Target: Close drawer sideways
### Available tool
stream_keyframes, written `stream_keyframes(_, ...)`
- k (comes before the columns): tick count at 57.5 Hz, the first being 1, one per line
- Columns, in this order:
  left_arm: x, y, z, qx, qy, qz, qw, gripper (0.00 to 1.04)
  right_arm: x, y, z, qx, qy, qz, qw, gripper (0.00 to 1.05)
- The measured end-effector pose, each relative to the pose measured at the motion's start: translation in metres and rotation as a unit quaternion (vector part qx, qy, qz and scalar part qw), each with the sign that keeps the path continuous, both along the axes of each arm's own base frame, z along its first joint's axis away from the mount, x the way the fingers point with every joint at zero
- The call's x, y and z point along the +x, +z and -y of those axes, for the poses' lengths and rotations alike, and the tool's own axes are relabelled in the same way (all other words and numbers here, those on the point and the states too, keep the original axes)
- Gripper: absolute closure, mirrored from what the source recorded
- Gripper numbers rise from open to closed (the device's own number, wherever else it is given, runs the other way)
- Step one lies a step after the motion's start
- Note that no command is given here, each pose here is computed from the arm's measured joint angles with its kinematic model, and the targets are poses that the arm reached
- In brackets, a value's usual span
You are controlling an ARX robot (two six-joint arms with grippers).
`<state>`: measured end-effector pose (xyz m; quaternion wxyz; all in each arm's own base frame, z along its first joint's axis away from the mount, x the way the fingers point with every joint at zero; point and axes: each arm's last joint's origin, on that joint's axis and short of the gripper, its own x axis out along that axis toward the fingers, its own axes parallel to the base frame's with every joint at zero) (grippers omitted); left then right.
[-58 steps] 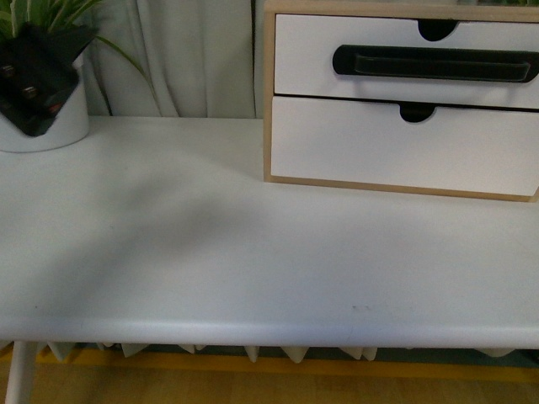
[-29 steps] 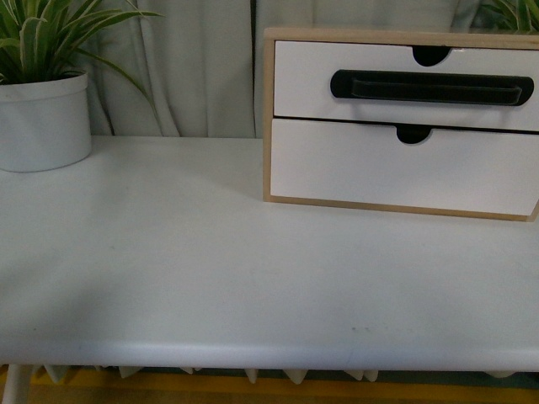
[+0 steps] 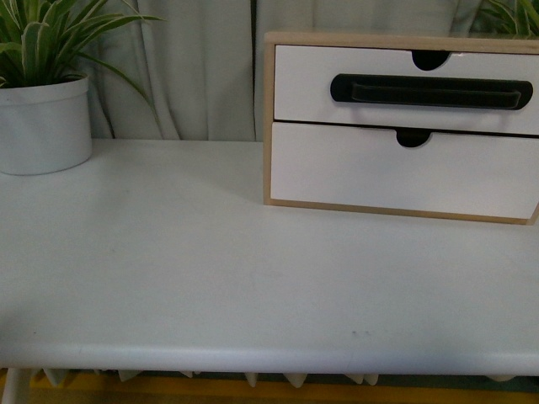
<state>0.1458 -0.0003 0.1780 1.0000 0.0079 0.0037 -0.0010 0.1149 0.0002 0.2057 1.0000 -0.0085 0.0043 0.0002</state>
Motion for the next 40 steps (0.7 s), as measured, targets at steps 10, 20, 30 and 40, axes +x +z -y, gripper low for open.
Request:
stream_keyframes(10, -0.009, -0.004, 0.0, -0.005, 0.0, 0.0, 1.0, 1.01, -0.003, -0.012, 0.0, 0.002, 0.0, 0.001, 1.0, 1.04)
stream_keyframes(20, -0.016, -0.01, 0.0, -0.007, 0.0, 0.005, 1.0, 1.01, -0.006, -0.019, 0.0, 0.002, 0.0, 0.005, 1.0, 1.04)
stream_keyframes(30, -0.023, -0.008, 0.0, -0.007, 0.0, 0.009, 1.0, 1.01, -0.017, -0.026, 0.0, 0.002, 0.002, 0.005, 1.0, 1.04)
stream_keyframes(40, -0.028, -0.008, 0.0, -0.007, 0.0, 0.011, 1.0, 1.01, -0.017, -0.03, 0.0, 0.002, 0.002, 0.004, 1.0, 1.04)
